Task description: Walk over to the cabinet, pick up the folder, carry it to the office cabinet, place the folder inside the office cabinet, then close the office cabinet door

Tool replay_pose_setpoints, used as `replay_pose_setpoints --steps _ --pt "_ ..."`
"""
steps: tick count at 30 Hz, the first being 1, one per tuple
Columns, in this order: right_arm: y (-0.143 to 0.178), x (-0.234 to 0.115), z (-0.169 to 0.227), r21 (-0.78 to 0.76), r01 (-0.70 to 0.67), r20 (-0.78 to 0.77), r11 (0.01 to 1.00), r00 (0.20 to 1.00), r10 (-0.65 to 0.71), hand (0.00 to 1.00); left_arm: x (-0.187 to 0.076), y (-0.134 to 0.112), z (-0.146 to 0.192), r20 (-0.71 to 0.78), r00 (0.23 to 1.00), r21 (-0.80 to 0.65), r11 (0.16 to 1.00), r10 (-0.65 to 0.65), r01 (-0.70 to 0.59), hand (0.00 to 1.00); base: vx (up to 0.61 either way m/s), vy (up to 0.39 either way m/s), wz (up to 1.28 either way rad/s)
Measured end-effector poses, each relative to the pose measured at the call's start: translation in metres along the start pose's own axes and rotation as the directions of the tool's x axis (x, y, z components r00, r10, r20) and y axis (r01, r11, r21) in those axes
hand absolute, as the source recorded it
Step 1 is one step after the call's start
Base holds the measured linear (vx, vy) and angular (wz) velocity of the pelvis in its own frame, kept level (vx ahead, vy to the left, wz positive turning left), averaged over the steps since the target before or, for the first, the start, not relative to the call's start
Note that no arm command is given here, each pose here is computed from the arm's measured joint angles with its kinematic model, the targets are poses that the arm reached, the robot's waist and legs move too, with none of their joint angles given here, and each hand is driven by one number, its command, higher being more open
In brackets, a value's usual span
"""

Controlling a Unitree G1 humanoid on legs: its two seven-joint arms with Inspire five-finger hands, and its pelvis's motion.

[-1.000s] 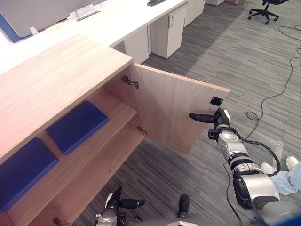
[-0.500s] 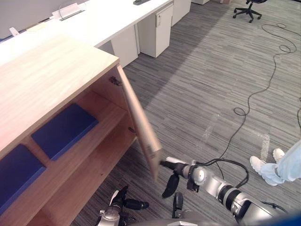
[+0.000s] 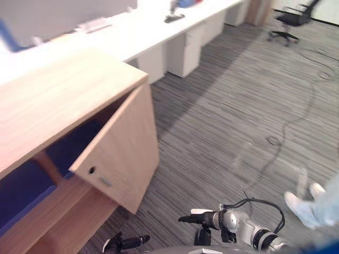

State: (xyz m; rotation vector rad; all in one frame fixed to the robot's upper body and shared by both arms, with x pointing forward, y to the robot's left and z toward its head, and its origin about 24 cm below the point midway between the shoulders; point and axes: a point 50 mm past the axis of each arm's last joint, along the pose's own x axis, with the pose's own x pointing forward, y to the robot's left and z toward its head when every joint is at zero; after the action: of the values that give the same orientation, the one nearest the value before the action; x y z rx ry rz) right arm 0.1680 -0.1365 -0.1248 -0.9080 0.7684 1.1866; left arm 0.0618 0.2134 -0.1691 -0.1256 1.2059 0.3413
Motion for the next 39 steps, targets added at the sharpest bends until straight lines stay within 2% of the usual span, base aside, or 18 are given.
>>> replay_pose_setpoints --steps 1,4,6,7,10,14,20,27,29,33,35,39 --pt "0.005 0.001 -0.005 0.024 0.0 -0.026 1.0 1.0 0.001 1.0 -0.001 -0.001 -0.005 -0.011 1.0 -0.014 1.0 -0.001 0.001 1.0 -0.07 0.03 1.41" --pt "0.029 0.004 -0.033 0.238 0.042 -0.135 0.97 0.991 -0.01 1.0 -0.005 -0.003 -0.025 -0.059 0.998 -0.06 0.998 0.003 -0.006 1.0 -0.02 0.107 1.77" --pt "0.046 0.001 -0.053 0.442 0.138 -0.219 0.886 0.975 -0.043 1.0 -0.006 0.001 -0.028 -0.066 0.998 -0.071 0.997 0.016 -0.02 1.0 0.03 0.145 2.13" --pt "0.049 0.0 -0.057 0.473 0.16 -0.24 0.867 0.97 -0.048 1.0 -0.006 0.002 -0.028 -0.065 0.998 -0.077 0.997 0.018 -0.023 1.0 0.01 0.119 2.03" --pt "0.058 -0.004 -0.07 0.612 0.282 -0.323 0.739 0.942 -0.093 1.0 -0.006 0.01 -0.022 -0.047 0.998 -0.07 0.996 0.045 -0.048 1.0 -0.02 0.022 1.92" --pt "0.069 -0.005 -0.075 0.783 0.409 -0.397 0.469 0.909 -0.13 1.0 -0.002 0.023 -0.003 -0.015 0.995 -0.019 0.995 0.094 -0.094 1.0 0.03 -0.202 1.84" --pt "0.085 -0.011 -0.086 0.84 0.501 -0.488 0.206 0.865 -0.112 1.0 -0.001 0.011 0.005 0.016 0.997 -0.069 0.995 0.077 -0.076 1.0 0.04 -0.258 0.97" --pt "0.089 -0.008 -0.082 0.855 0.507 -0.495 0.114 0.861 -0.115 1.0 0.001 0.006 0.039 0.131 0.989 -0.051 0.997 0.065 -0.059 1.0 -0.02 -0.161 1.03" --pt "0.092 -0.01 -0.086 0.848 0.525 -0.516 0.072 0.85 -0.109 1.0 -0.001 0.011 0.04 0.162 0.981 -0.099 0.991 0.105 -0.09 1.0 0.06 -0.036 0.79" --pt "0.092 -0.013 -0.09 0.842 0.539 -0.533 0.02 0.837 -0.12 1.0 -0.002 0.001 0.041 0.177 0.983 0.005 0.999 0.049 -0.051 1.0 0.11 0.11 0.92" --pt "0.1 -0.009 -0.084 0.847 0.527 -0.531 -0.065 0.841 -0.102 1.0 -0.002 0.005 0.047 0.198 0.979 0.028 0.998 0.053 -0.059 1.0 0.13 0.102 1.34" --pt "0.102 -0.011 -0.086 0.841 0.527 -0.539 -0.121 0.834 -0.116 1.0 -0.006 -0.005 0.048 0.235 0.972 -0.027 0.999 0.031 -0.025 1.0 0.04 0.021 0.86"
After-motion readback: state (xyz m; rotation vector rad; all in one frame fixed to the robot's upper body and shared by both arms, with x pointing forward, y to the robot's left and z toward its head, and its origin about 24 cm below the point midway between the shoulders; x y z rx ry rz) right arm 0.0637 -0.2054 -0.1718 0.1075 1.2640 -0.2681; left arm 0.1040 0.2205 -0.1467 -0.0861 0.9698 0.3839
